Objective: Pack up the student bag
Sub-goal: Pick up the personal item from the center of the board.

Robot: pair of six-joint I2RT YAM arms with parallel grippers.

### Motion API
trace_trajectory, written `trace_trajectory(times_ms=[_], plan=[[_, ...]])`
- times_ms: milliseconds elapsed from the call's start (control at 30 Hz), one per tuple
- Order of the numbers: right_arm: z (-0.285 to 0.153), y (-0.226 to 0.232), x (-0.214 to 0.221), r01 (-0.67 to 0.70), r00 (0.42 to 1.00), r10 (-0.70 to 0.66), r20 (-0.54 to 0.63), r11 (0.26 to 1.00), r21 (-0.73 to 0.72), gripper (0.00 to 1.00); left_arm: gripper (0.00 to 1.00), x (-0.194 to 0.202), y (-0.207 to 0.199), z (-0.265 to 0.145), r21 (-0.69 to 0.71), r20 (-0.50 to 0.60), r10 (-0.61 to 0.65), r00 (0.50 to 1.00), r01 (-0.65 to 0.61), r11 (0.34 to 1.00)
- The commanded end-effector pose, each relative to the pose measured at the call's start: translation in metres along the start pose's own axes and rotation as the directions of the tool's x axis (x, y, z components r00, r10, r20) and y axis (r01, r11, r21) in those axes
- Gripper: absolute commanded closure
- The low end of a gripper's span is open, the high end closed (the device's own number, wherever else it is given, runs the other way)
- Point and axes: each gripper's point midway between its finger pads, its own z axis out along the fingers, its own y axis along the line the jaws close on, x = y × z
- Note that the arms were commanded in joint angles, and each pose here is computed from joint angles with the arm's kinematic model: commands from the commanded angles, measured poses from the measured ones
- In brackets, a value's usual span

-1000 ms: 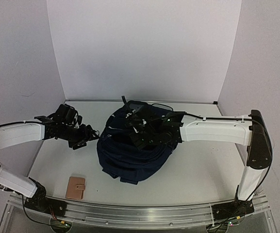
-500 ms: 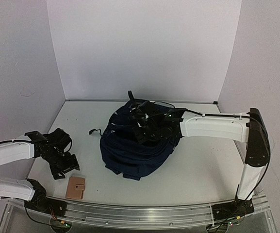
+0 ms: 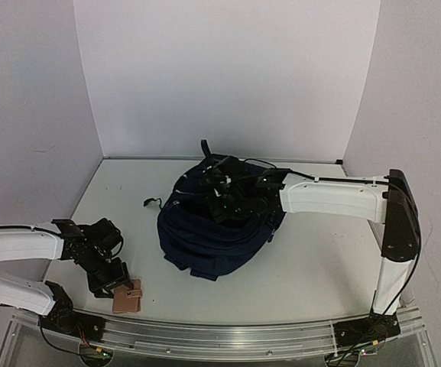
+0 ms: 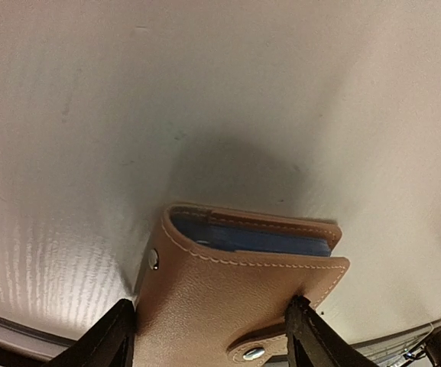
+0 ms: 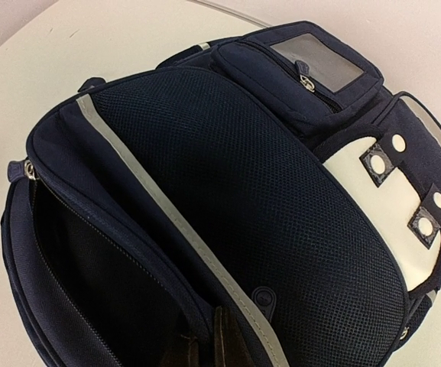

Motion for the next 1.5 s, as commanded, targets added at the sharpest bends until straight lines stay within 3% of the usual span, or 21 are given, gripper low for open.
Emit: trace_trajectory(times_ms=[0,133,333,433,533,700,1167,1467], plan=[[-0.003,-0.012,-0.034,-0.092,0.991,0.090,0.095,0.996,0.021,1.00,0.37,-0.011,-0.064,-0.003,0.193,0.035,0.068,0.997,-0.073,0.979],[-0.003,-0.011,-0.033,-0.099,0.991,0.097,0.091,0.995,0.013,1.00,0.36,-0.019,-0.096,-0.008,0.244,0.077,0.125,0.989,-0.140,0.960],[-0.005,-0.011,-0.032,-0.110,0.990,0.109,0.089,0.994,0.007,1.00,0.34,-0.018,-0.070,0.005,0.140,0.059,0.095,0.994,-0.102,0.985],[-0.007,-0.012,-0.033,-0.113,0.989,0.113,0.091,0.994,0.001,1.00,0.39,-0.010,-0.061,0.013,0.153,0.022,0.072,0.997,-0.075,0.985],[-0.009,-0.012,-0.034,-0.116,0.989,0.116,0.092,0.993,-0.005,1.00,0.50,-0.006,-0.065,0.015,0.182,0.004,0.089,0.996,-0.088,0.979],[-0.009,-0.012,-0.033,-0.118,0.989,0.118,0.090,0.993,-0.007,1.00,0.65,-0.009,-0.066,0.016,0.165,0.010,0.112,0.994,-0.112,0.980],[-0.023,-0.010,-0.037,-0.135,0.986,0.139,0.095,0.989,-0.055,1.00,0.97,-0.011,-0.068,0.032,0.190,0.014,0.113,0.994,-0.113,0.975],[-0.034,-0.012,-0.038,-0.163,0.980,0.170,0.100,0.984,-0.076,1.00,1.00,-0.014,-0.092,0.026,0.328,0.064,0.135,0.989,-0.149,0.933]])
